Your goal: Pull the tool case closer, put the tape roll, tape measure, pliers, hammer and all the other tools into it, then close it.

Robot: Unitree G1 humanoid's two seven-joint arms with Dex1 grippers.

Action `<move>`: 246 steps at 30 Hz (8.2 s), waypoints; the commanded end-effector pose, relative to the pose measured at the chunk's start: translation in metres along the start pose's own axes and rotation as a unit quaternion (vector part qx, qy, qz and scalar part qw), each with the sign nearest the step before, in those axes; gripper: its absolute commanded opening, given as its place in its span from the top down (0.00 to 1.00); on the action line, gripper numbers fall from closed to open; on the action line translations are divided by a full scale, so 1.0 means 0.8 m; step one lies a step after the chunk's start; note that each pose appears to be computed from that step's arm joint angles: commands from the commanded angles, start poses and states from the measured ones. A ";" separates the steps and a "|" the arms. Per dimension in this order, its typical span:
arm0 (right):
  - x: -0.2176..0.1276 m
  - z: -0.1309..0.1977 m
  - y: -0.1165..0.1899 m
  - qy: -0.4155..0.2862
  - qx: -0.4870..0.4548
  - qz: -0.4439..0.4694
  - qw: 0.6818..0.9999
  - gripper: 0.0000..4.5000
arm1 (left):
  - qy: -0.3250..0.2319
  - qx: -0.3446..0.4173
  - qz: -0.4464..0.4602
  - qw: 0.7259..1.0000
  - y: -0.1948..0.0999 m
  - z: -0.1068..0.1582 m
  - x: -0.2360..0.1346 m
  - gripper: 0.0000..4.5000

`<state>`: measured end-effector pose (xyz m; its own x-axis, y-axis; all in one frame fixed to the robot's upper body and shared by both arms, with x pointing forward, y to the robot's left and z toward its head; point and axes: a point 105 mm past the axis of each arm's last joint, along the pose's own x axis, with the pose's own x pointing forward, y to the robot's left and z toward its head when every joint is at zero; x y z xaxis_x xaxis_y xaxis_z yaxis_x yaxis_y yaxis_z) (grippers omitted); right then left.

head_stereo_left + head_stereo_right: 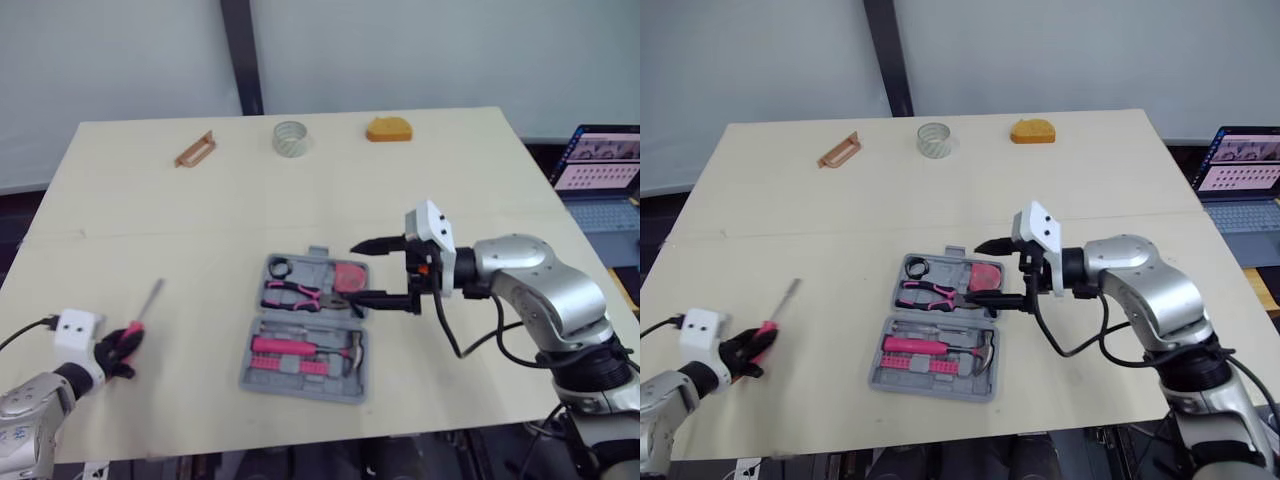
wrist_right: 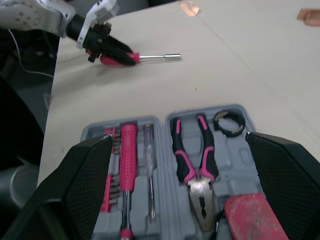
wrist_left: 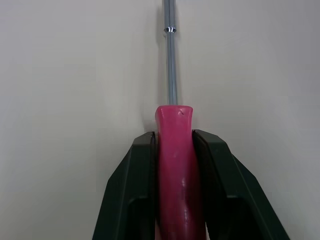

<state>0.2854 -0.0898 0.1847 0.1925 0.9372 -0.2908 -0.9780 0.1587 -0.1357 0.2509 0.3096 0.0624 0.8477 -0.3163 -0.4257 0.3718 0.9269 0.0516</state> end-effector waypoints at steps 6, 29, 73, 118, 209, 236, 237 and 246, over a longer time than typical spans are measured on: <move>-0.025 0.000 0.010 0.022 -0.028 0.012 0.999 0.00 | -0.021 0.146 -0.205 0.968 -0.058 0.076 -0.001 0.86; -0.045 -0.014 0.048 0.061 -0.006 0.037 0.997 0.00 | 0.082 0.207 -0.437 0.872 -0.157 0.087 0.011 0.86; -0.053 -0.036 0.069 0.079 0.008 0.043 0.996 0.00 | 0.200 0.278 -0.478 0.809 -0.226 0.072 0.047 0.86; -0.059 -0.044 0.075 0.095 0.019 0.045 0.994 0.00 | 0.216 0.289 -0.487 0.795 -0.259 0.064 0.062 0.86; -0.063 -0.033 0.068 0.099 0.020 0.037 0.994 0.00 | 0.076 0.272 -0.499 0.819 -0.228 0.010 0.063 0.99; -0.065 -0.035 0.066 0.095 0.026 0.031 0.995 0.00 | 0.087 0.245 -0.501 0.825 -0.233 0.003 0.067 0.99; -0.065 -0.036 0.066 0.095 0.029 0.029 0.995 0.00 | 0.076 0.238 -0.502 0.828 -0.234 0.011 0.066 0.99; -0.092 -0.053 0.039 0.077 0.077 -0.058 0.992 0.00 | 0.000 0.144 -0.416 0.898 -0.180 0.090 0.032 0.69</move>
<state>0.2410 -0.1618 0.1569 0.2632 0.8569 -0.4433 -0.9575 0.2881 -0.0116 0.2468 0.1442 0.1024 0.1909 -0.8803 -0.4344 0.9695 0.2385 -0.0572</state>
